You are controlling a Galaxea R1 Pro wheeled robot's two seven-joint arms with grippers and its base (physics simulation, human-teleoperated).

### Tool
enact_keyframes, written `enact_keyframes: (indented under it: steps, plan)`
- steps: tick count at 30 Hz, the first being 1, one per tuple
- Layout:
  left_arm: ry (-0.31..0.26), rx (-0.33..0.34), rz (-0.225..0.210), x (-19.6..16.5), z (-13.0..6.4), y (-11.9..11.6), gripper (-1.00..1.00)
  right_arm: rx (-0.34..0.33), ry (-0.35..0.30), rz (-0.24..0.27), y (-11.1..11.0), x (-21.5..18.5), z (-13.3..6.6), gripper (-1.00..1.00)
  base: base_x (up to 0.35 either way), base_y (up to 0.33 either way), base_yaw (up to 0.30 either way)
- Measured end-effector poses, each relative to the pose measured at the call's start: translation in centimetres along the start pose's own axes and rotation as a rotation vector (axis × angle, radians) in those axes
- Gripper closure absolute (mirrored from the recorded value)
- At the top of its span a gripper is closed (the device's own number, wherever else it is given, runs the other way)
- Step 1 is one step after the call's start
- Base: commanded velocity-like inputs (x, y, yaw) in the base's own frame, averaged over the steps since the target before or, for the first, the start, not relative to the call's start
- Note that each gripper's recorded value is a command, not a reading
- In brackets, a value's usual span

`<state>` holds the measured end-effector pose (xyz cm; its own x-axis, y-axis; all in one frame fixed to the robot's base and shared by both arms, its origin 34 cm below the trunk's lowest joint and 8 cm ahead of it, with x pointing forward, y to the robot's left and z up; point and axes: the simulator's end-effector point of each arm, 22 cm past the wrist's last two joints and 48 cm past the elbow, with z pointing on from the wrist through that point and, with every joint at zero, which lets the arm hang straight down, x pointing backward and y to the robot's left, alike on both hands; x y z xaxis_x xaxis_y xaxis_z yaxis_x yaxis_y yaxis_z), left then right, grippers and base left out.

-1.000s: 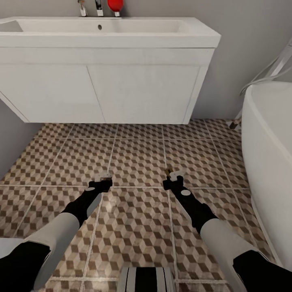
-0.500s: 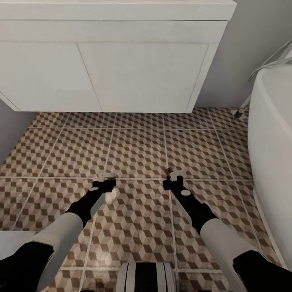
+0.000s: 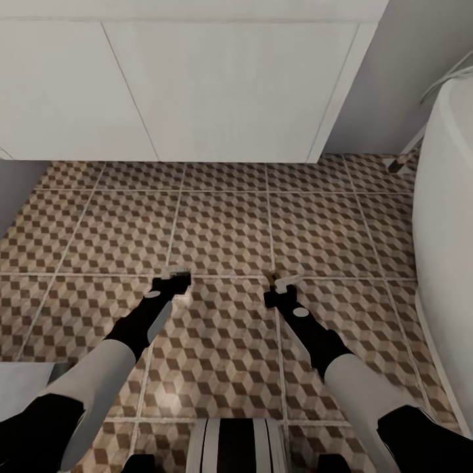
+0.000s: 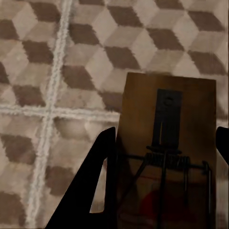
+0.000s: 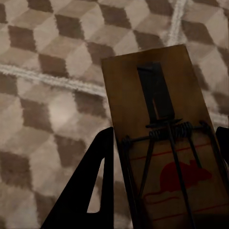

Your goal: Take the four mousetraps from the cabinet in the bathroom and place them on the bathroom floor. Make sure all four end up on the same floor surface, and ensure that at least two of them are either under or directly next to the same bathroom sink.

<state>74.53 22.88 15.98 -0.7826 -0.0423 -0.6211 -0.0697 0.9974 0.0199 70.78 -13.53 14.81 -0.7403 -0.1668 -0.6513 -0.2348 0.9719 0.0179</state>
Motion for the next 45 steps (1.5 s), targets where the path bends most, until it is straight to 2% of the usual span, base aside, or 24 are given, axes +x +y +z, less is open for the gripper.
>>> enact_keyframes:
  steps: [1, 3, 10, 18, 28, 41, 45]
  plan:
    - [-0.039, 0.01, -0.005, -1.8, -0.1, -0.4, 1.0, -0.001, 0.005, 0.0, 0.0, 0.4, 0.1, 1.0, 0.0, 0.0, 0.0]
    - [-0.079, 0.022, -0.011, -3.7, -0.1, -0.9, 1.0, -0.003, 0.016, 0.002, 0.1, 1.2, 0.4, 1.0, 0.0, 0.0, 0.0]
    - [-0.062, 0.035, -0.005, -3.7, 0.1, -1.3, 1.0, -0.007, 0.038, 0.006, 0.3, 2.7, 1.0, 1.0, 0.0, 0.0, 0.0]
    - [-0.007, 0.026, 0.001, -0.8, 0.8, -0.9, 1.0, -0.008, 0.048, 0.008, 0.4, 3.4, 1.2, 1.0, 0.0, 0.0, 0.0]
    - [0.119, 0.003, 0.017, 6.3, 2.3, 0.1, 1.0, -0.016, 0.088, 0.015, 0.7, 6.3, 2.1, 1.0, 0.0, 0.0, 0.0]
    - [0.192, -0.001, 0.022, 11.5, 4.0, 0.3, 1.0, -0.027, 0.155, 0.027, 1.4, 11.2, 3.3, 1.0, 0.0, 0.0, 0.0]
    - [0.19, 0.001, 0.021, 11.5, 4.0, 0.2, 1.0, -0.028, 0.154, 0.028, 1.4, 11.2, 3.4, 1.0, 0.0, 0.0, 0.0]
